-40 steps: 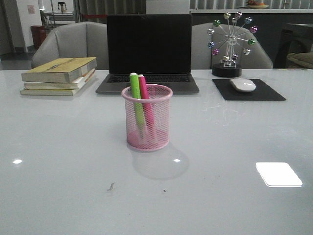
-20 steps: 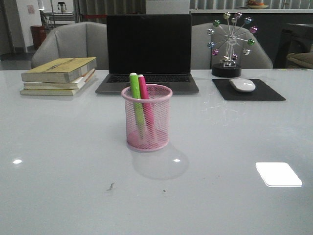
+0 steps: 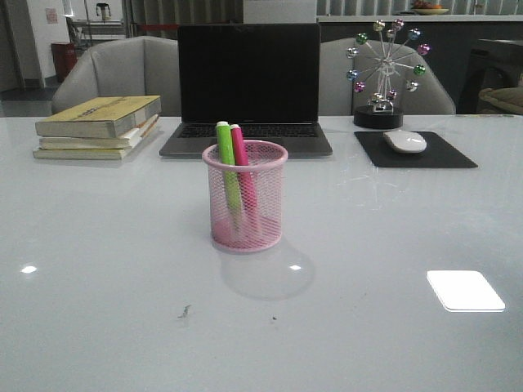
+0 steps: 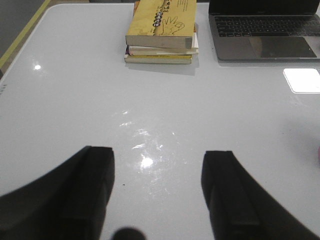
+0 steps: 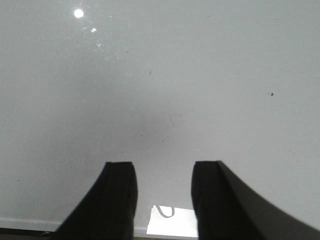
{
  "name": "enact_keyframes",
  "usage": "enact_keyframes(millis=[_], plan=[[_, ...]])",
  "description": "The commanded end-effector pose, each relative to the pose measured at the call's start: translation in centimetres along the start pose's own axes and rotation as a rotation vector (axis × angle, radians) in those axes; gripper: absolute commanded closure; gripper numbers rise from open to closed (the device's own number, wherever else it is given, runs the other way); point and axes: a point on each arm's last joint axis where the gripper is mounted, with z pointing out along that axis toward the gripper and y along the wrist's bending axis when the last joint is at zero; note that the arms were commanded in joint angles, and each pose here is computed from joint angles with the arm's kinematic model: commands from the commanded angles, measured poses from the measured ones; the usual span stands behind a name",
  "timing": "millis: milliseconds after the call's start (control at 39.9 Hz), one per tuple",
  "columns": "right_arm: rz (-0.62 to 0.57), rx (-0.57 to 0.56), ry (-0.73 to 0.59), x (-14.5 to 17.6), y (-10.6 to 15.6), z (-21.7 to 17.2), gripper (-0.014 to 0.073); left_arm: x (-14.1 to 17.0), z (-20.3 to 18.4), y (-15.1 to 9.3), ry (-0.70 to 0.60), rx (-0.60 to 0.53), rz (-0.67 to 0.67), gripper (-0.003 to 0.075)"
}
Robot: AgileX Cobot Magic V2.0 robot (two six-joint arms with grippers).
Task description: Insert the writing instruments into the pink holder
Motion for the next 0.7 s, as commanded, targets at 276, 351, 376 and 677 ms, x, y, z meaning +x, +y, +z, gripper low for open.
enact_keyframes(millis=[276,351,376,677], plan=[[0.003,0.006,-0.096,-1.08,-0.12,-1.02,0.054,-1.92,-0.59,0.09,-0.138,-0.016,-0.023,0.0283],[0.003,0.006,-0.096,-1.09,-0.12,-1.02,0.054,-1.92,-0.59,0.09,-0.138,-0.016,-0.023,0.0282],[0.003,0.006,-0.096,-1.09,-0.12,-1.02,0.054,-1.92,-0.59,0.09,-0.138,-0.016,-0.023,0.0282],[0.003,0.005,-0.092,-1.05,-0.11,-1.02,0.054,-1.92,-0.59,0.09,-0.138,-0.016,-0.023,0.0283]])
